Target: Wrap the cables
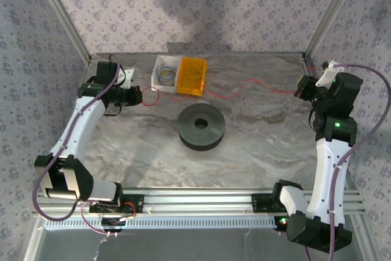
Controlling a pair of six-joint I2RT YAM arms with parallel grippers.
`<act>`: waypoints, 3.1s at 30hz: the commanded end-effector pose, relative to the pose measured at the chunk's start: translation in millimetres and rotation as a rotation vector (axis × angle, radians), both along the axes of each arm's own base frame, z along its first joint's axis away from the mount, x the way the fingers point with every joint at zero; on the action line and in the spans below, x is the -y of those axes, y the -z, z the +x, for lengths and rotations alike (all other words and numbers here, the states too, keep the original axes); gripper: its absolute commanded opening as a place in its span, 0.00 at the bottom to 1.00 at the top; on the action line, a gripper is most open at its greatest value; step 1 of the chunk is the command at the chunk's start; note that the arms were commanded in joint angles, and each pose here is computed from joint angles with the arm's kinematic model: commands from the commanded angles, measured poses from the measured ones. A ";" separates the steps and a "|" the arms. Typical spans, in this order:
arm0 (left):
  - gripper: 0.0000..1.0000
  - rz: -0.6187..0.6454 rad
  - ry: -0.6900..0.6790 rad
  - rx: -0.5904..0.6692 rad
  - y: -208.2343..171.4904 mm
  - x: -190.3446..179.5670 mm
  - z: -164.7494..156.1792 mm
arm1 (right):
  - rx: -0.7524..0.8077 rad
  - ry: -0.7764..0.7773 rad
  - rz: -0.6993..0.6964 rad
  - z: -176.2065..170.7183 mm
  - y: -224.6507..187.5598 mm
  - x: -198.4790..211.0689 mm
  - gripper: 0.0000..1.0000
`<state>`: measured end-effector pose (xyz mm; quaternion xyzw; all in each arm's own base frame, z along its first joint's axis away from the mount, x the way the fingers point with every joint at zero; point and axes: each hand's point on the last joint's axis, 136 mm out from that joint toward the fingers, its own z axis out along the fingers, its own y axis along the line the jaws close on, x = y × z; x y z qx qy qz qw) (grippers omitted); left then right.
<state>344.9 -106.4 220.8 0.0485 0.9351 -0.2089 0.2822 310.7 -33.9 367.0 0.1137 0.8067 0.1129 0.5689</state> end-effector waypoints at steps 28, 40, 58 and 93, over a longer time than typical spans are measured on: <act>0.00 -0.154 -0.407 0.155 -55.7 -121.0 5.5 | 0.207 0.421 0.659 -17.5 81.5 86.6 0.00; 0.00 -0.134 -0.487 0.167 -52.1 -151.8 5.1 | 0.319 0.543 0.892 -24.0 101.9 115.5 0.00; 0.00 -0.142 -0.620 0.262 -78.9 -192.8 2.4 | 0.344 0.668 1.037 -33.3 134.1 135.4 0.00; 0.00 -0.107 -0.500 0.389 -113.0 -88.5 7.8 | 0.033 -0.204 0.237 -4.3 29.9 -92.7 0.94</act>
